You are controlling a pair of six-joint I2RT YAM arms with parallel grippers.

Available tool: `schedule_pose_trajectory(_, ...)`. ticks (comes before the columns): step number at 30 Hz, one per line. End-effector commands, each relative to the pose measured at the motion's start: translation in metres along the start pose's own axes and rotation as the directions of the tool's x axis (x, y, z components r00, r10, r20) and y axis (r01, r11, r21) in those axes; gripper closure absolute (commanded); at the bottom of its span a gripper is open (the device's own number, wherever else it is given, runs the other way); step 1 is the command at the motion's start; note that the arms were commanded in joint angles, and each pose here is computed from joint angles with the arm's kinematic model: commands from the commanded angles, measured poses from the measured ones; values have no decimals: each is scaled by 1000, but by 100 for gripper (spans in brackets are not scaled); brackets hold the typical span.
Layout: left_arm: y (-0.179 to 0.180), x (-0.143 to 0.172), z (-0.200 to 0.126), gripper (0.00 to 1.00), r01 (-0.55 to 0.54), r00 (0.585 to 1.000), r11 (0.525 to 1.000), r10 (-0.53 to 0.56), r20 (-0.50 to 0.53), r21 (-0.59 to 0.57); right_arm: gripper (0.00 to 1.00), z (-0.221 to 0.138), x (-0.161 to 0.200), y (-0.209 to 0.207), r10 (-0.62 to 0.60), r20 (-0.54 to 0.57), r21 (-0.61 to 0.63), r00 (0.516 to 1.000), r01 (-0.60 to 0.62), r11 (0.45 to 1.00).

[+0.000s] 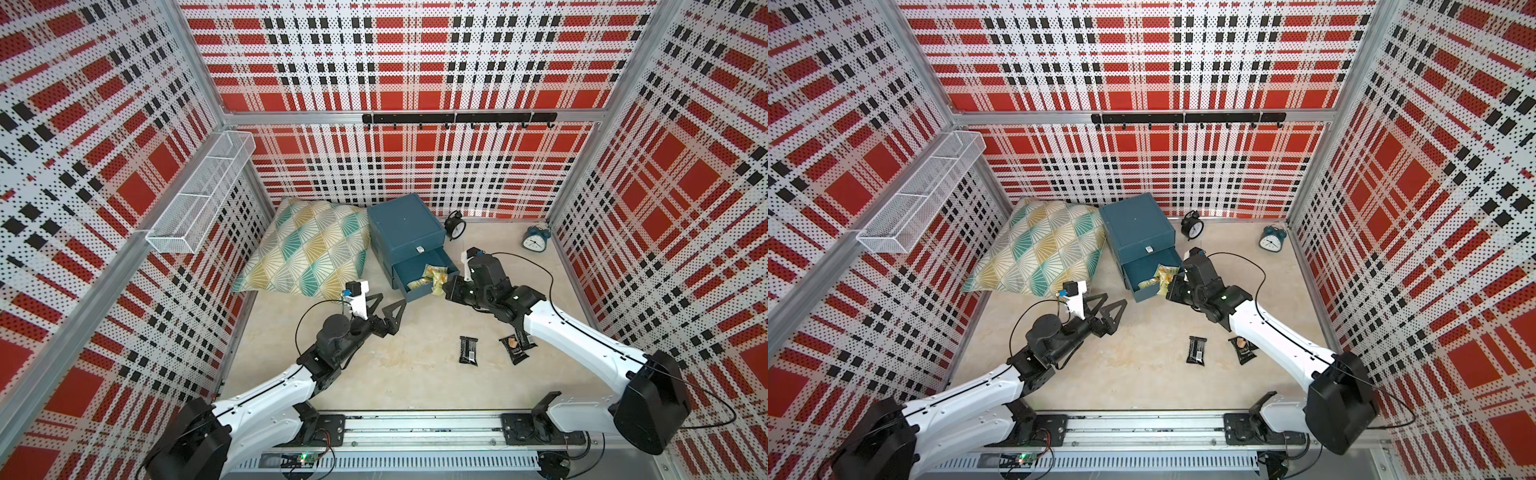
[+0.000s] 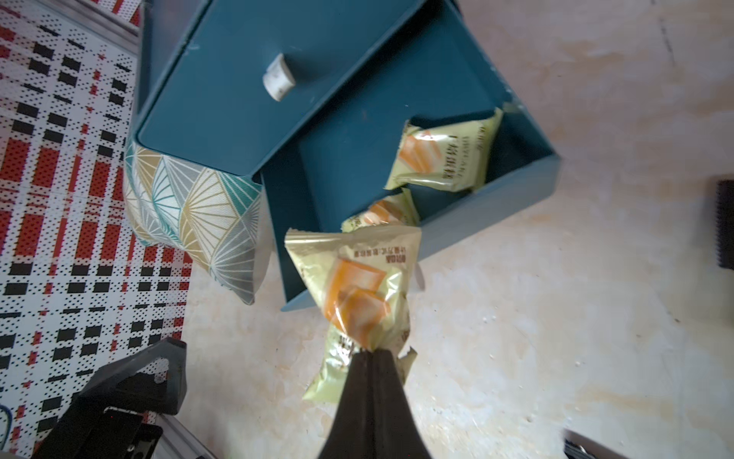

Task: Place the cookies into the drawer by color
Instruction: Place the cookie in the drawer.

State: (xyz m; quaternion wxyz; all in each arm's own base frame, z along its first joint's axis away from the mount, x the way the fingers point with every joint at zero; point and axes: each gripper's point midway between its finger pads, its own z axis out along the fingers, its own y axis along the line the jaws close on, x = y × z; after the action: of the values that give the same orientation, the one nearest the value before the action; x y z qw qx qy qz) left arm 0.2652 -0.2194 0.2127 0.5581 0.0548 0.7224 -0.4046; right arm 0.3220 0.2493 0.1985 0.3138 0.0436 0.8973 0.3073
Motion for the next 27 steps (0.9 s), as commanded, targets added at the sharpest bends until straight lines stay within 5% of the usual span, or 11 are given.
schedule_pose_trajectory(1,-1,-8,-5,1,0,999,1000,0,39,7,100,11,-10,28,-43,7,-68,999,43,997)
schedule_pose_trajectory(15,-6,-9,-8,1,-12,999,1000,11,47,20,100,60,-16,49,-75,-43,-78,996,72,994)
schedule_pose_trajectory(16,-7,-8,-8,1,-14,999,1000,13,47,21,96,61,-15,48,-77,-45,-74,996,74,995)
schedule_pose_trajectory(18,-9,-7,-7,1,-19,999,1000,18,43,25,73,61,-16,49,-82,-44,-71,996,78,994)
schedule_pose_trajectory(21,-15,-3,-4,1,-37,999,998,35,28,41,57,56,-18,48,-89,-34,-67,995,86,994)
schedule_pose_trajectory(27,-41,14,6,1,-97,994,990,101,-31,102,48,35,-20,35,-105,10,-21,994,105,994)
